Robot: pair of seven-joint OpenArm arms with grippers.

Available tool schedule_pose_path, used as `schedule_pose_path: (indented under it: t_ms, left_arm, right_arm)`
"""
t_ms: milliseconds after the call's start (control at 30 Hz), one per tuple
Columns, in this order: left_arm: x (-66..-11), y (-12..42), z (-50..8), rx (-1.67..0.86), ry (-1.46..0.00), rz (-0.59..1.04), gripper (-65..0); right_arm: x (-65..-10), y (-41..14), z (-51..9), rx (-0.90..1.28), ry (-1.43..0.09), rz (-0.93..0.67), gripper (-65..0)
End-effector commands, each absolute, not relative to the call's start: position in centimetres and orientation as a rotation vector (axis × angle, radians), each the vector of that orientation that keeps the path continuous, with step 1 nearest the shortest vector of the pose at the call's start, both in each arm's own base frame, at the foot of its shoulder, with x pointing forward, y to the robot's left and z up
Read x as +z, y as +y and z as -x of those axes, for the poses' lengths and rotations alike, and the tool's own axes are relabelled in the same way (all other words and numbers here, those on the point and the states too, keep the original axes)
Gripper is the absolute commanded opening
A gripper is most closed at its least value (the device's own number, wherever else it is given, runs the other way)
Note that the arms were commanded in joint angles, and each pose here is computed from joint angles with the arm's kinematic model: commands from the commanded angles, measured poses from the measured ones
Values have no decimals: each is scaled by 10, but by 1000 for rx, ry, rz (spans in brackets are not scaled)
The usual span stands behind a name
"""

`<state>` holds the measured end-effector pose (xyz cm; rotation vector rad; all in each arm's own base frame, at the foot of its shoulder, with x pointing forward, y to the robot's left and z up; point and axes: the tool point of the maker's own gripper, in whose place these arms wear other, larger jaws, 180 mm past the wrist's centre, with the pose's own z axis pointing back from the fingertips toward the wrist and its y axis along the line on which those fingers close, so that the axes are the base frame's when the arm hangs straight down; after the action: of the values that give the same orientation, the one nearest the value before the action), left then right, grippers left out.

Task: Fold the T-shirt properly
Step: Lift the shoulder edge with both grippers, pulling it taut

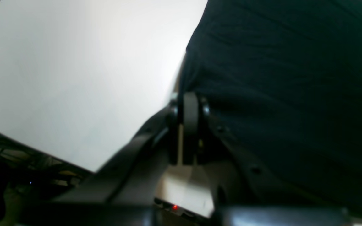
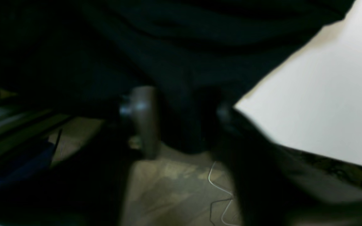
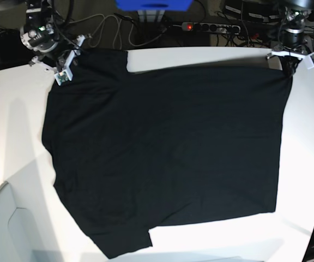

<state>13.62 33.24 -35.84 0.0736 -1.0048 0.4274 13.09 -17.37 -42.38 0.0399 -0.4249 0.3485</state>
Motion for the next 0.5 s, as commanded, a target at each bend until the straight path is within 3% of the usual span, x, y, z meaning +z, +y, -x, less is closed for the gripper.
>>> schedule_pose_path:
  t_ms: [0, 33, 467]
  left_arm:
    - [-348, 337, -139, 408, -1040, -90, -650]
    - [-348, 337, -139, 408, -1040, -90, -650]
    - [-346, 337, -139, 400, -1039, -91, -650]
  right_arm:
    - [-419, -174, -134, 378, -440, -39, -584]
    - [-419, -174, -134, 379, -440, -38, -646]
    - [-373, -173, -135, 456, -536, 1, -646]
